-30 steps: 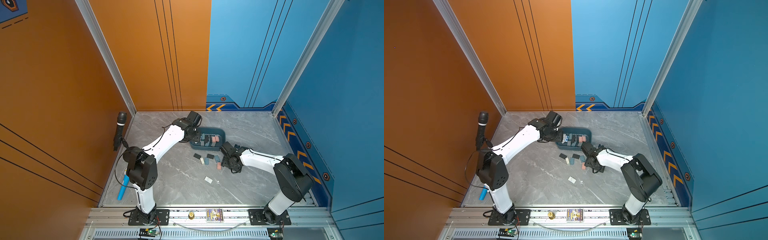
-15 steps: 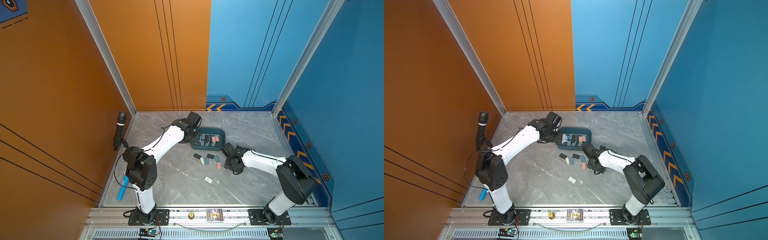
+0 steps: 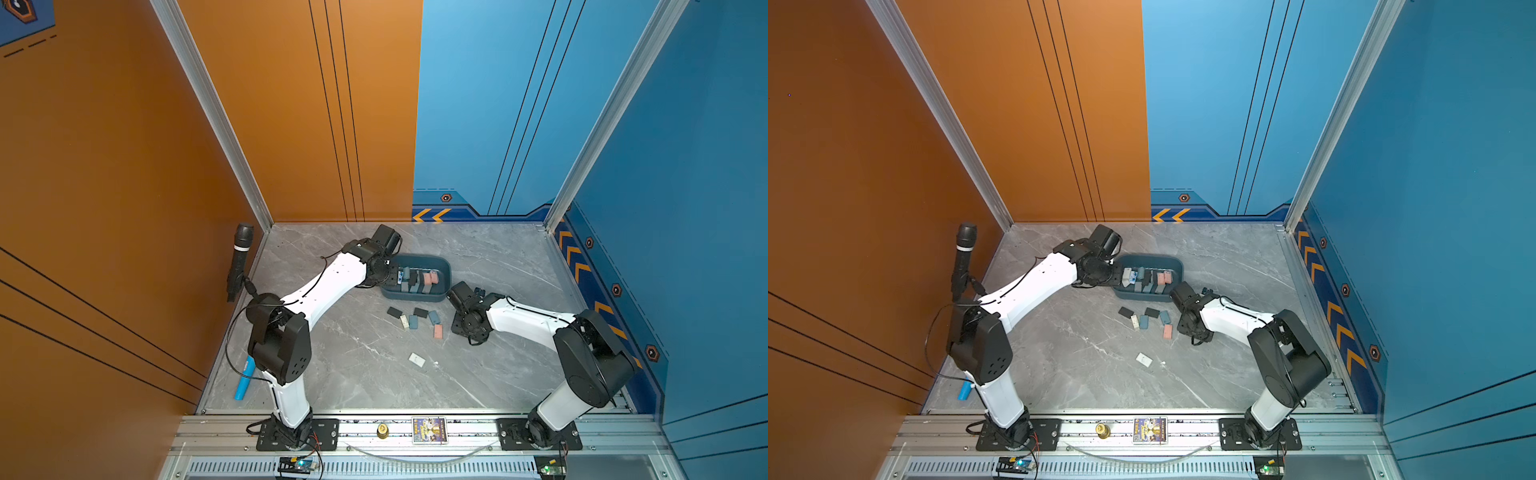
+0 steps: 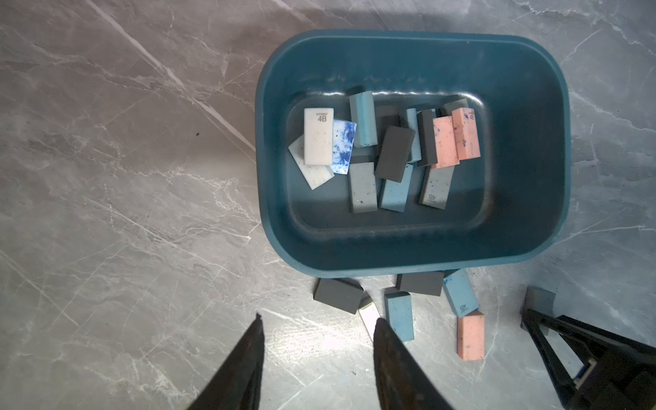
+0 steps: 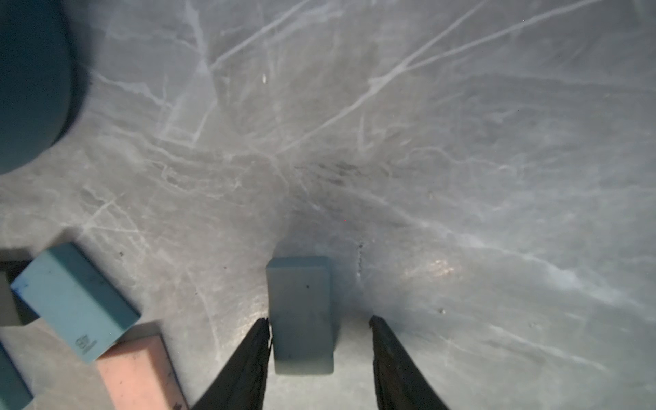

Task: Put the eraser in the storage box
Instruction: Pick up the eraser from the center of the board.

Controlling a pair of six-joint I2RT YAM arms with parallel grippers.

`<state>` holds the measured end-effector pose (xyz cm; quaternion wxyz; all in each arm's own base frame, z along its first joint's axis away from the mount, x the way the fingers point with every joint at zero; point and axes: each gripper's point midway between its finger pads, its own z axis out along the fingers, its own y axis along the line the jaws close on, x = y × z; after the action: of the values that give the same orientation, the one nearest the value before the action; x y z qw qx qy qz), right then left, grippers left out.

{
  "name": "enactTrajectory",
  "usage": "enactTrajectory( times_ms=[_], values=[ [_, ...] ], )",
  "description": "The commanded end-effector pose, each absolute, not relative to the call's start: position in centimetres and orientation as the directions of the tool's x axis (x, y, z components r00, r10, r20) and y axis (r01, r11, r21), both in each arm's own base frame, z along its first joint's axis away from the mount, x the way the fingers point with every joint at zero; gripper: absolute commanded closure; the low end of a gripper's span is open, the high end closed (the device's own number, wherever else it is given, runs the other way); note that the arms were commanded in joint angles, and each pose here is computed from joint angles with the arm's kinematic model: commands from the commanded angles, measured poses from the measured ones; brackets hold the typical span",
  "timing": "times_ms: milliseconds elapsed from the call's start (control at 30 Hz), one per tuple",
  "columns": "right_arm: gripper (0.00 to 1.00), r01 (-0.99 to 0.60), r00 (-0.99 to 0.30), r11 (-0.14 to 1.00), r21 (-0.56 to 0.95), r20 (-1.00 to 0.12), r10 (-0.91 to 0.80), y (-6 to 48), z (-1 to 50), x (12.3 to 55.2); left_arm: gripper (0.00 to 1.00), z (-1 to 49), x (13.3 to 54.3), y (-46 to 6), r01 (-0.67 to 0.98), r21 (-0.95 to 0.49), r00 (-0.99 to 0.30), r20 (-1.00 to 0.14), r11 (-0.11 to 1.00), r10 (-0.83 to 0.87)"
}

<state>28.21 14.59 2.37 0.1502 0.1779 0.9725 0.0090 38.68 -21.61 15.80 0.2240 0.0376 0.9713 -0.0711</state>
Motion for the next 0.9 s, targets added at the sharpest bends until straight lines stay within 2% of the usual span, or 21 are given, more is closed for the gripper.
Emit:
enactTrajectory(
  times_ms=[0, 433, 867],
  values=[
    [0.54, 0.321, -0.906, 0.944, 0.072, -0.269, 0.328, 14.7, 1.7, 28.1, 0.5, 16.4, 38.2, -21.0, 0.087, -0.111, -0.893, -0.45, 0.99, 0.028],
    [0.73, 0.315, -0.909, 0.945, 0.087, -0.258, 0.327, 14.9, 1.8, 28.5, 0.51, 16.4, 37.8, -20.7, 0.081, -0.111, -0.893, -0.449, 0.991, 0.023],
    [0.74, 0.27, -0.906, 0.958, 0.096, -0.312, 0.286, 15.3, 5.7, 29.8, 0.51, 16.9, 37.2, -20.4, 0.082, -0.118, -0.89, -0.456, 0.99, 0.019]
  ],
)
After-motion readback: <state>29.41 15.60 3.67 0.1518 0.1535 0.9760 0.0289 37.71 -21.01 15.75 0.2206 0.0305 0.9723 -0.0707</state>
